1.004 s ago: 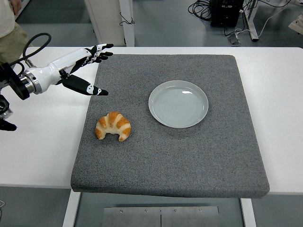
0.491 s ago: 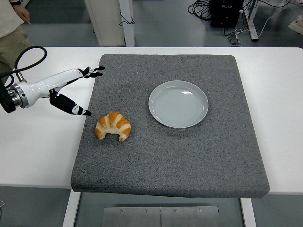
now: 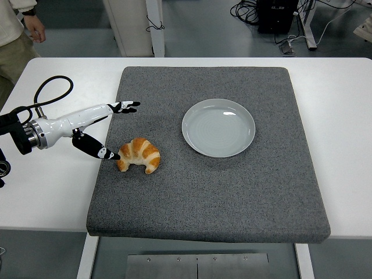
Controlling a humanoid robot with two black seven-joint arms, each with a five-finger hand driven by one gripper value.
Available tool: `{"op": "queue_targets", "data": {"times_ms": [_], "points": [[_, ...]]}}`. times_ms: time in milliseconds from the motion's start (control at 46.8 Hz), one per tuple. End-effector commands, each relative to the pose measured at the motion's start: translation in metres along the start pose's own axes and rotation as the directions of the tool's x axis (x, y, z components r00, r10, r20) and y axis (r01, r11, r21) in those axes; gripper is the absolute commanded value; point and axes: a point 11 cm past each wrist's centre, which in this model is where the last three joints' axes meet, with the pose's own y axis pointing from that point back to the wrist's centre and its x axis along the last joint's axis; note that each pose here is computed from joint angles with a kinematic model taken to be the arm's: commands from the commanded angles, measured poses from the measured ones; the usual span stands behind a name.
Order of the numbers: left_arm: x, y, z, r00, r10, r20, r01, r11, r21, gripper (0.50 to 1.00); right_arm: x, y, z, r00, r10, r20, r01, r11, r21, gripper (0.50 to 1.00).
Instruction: Place the bread on the plate
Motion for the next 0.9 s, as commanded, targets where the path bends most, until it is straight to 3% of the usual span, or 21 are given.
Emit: {"op": "queue_targets", "data": {"times_ms": [0,620,876], "points": [[-0.009,-0.004,0.001,1.0,-0.012,-0.013,0.012,1.0,-0.007,0.957,0.0,0.0,0.0,1.0,0.0,0.0,0.0,1.0,0.0,1.0],[-0.032,-0.028,-0.001,1.0,-0.007,-0.013,0.007,1.0,-0.021,0.957,0.0,0.0,0.0,1.0,0.0,0.0,0.0,1.0,0.0,1.0],[-0.034,-0.028,-0.007,1.0,0.005,0.022,-0.005,1.0,-0.009,0.957,0.0,0.0,0.0,1.0,0.0,0.0,0.0,1.0,0.0,1.0]]}}
